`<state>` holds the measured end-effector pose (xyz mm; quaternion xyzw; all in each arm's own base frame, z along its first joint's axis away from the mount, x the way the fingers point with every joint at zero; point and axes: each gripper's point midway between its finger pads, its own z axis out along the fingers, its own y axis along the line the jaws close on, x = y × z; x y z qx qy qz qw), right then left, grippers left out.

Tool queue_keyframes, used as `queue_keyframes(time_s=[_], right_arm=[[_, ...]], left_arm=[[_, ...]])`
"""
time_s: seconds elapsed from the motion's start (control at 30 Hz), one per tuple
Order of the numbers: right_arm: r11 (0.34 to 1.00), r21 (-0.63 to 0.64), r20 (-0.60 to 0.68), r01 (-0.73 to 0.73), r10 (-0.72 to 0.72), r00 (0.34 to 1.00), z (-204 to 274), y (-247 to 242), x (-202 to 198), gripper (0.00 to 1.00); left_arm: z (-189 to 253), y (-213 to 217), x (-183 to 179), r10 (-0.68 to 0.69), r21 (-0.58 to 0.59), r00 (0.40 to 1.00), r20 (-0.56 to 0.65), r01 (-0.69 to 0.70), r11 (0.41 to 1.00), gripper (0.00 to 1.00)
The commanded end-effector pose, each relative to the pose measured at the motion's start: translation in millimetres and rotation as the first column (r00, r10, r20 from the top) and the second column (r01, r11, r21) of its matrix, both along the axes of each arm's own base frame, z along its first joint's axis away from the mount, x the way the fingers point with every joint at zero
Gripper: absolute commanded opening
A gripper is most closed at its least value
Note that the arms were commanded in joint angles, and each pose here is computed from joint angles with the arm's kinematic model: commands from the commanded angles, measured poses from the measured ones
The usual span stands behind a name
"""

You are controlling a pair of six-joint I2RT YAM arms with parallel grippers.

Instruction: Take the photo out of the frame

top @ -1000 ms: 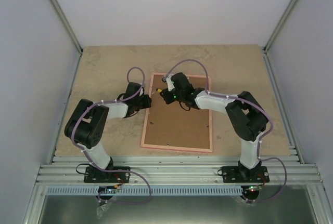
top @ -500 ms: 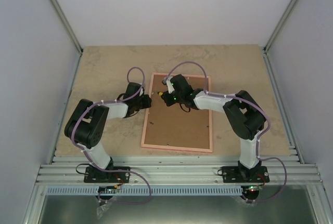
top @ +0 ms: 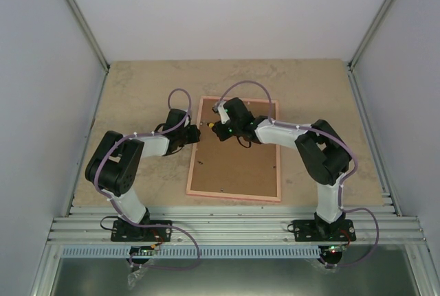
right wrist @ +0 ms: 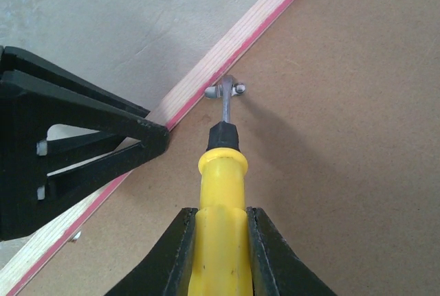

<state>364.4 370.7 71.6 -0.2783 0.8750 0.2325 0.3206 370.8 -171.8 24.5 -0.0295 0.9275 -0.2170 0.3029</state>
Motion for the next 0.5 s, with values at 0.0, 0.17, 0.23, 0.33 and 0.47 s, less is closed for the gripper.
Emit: queue_keyframes(time_s=[0.0,0.17,0.23,0.33,0.47], right_arm=[[0.998,-0.026,-0.031,-0.054,0.053,0.998,-4.4,5.1,-11.0,0.01],[0.997,-0.045,-0.037,-0.055,0.053,0.998,-5.5,1.0,-14.6,0.01],[0.998,-0.053,-0.032,-0.046,0.045,0.999,-4.2,-2.0,-14.2,0.0],[0.997,-0.065,-0.025,-0.035,0.033,0.999,-2.8,-6.3,-14.7,0.0],[0.997,-0.072,-0.016,-0.024,0.023,1.0,-0.8,-10.3,-15.2,0.0]], left_arm=[[-36.3,2.1,-41.2,-0.028,0.024,0.983,-0.182,0.033,0.999,0.18],[-36.6,2.6,-41.3,-0.026,0.025,0.983,-0.182,0.031,0.999,0.18],[-36.6,2.5,-41.4,-0.026,0.025,0.983,-0.182,0.031,0.999,0.18],[-36.3,2.2,-41.1,-0.026,0.025,0.983,-0.182,0.032,0.999,0.18],[-36.0,2.0,-40.9,-0.027,0.024,0.983,-0.182,0.032,0.999,0.18]])
